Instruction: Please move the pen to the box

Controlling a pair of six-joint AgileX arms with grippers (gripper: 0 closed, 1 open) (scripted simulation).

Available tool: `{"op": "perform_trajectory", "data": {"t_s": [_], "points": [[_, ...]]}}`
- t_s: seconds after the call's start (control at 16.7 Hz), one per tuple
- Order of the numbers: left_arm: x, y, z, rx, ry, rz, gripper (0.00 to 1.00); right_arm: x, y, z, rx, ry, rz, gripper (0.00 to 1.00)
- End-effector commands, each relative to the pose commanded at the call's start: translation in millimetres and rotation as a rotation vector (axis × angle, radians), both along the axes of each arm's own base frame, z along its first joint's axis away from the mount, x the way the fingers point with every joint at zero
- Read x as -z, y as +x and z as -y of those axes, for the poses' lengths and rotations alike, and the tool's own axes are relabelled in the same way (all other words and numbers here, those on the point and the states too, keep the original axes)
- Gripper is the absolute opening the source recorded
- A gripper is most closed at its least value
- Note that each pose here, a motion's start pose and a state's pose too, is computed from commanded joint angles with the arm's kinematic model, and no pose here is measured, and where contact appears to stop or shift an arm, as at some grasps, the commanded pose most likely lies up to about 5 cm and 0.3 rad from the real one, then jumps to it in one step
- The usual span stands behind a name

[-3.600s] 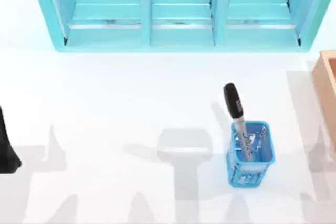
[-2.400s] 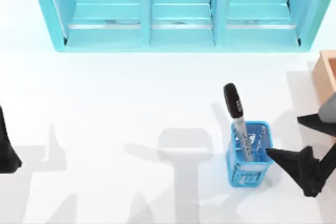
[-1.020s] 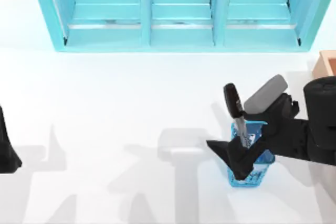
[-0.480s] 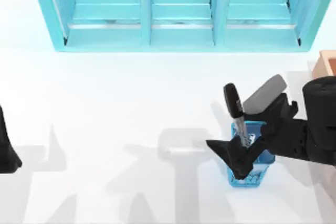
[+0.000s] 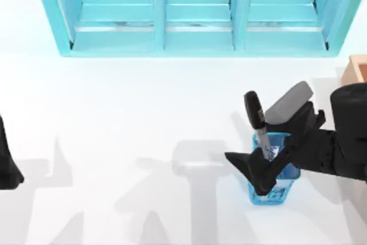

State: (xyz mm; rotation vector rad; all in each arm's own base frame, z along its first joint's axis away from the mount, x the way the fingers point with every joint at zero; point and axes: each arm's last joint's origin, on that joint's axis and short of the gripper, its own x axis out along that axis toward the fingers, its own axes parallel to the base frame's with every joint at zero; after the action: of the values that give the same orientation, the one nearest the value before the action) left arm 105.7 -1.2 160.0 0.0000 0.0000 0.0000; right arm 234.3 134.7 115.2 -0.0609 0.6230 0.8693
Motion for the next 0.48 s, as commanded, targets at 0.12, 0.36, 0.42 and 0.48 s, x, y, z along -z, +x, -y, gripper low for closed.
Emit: {"op": "perform_trajectory", "data": {"t_s": [0.12,0.36,0.42,0.48], "points": [[0.0,0.0,0.0,0.000,0.000,0.000,1.00,0.0,0.0,0.0,0.000,0.000,0.000,0.00],[0.0,0.0,0.0,0.000,0.000,0.000,1.00,-2.4,0.7,-1.0,-0.003,0.008,0.004,0.00],[0.0,0.0,0.0,0.000,0.000,0.000,1.00,-2.6,1.0,-0.8,-0.003,0.008,0.004,0.00],[0.0,0.0,0.0,0.000,0.000,0.000,1.00,-3.4,2.7,0.7,-0.002,0.006,0.002,0.00]]}}
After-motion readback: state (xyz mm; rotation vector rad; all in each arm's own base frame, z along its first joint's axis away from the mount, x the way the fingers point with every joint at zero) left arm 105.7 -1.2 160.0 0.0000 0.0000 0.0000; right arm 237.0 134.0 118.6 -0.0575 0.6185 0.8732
